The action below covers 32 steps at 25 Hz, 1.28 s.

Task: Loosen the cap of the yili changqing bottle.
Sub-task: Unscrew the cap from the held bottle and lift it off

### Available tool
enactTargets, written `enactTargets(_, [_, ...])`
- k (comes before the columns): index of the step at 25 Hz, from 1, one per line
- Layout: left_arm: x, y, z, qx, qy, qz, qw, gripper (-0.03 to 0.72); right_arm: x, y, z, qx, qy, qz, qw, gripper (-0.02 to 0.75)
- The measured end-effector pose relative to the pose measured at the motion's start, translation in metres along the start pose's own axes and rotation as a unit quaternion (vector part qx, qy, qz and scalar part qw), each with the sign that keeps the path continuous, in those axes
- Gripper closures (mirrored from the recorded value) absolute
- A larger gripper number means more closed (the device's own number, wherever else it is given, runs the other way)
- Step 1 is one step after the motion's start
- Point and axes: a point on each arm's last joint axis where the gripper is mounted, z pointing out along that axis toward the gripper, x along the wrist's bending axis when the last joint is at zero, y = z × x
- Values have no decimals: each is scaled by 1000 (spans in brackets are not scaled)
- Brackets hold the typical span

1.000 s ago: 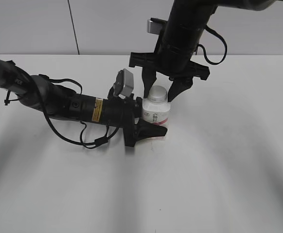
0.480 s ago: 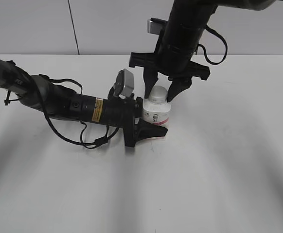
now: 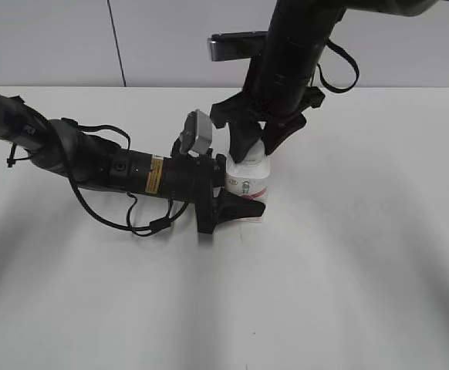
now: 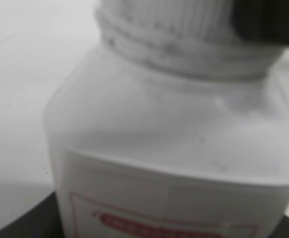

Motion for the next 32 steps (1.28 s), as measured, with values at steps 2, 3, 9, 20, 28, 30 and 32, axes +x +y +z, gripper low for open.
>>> enactTargets(2, [0,0,0,0,0,1,1000,268,0,0,0,0,0,-60,998,338])
enactTargets(3, [0,0,0,0,-1,2,1000,270,0,0,0,1,0,-91,996,339])
enactTargets(9, [0,0,0,1,-2,6,1000,274,0,-1,0,3,0,-262,965,340])
enactTargets(20, [-1,0,0,0,-4,11,1000,276,-1,0,-1,3,-1,-480,877,342])
enactTargets(28, [-1,1,0,-3,-8,11,1000,277,-1,0,-1,2,-2,-524,852,342])
enactTargets(30, [-1,1,0,-3,-8,12,1000,277,-1,0,-1,2,-2,-524,851,342])
enactTargets(32, [-1,1,0,-3,-8,11,1000,277,-1,0,-1,2,-2,-525,851,342])
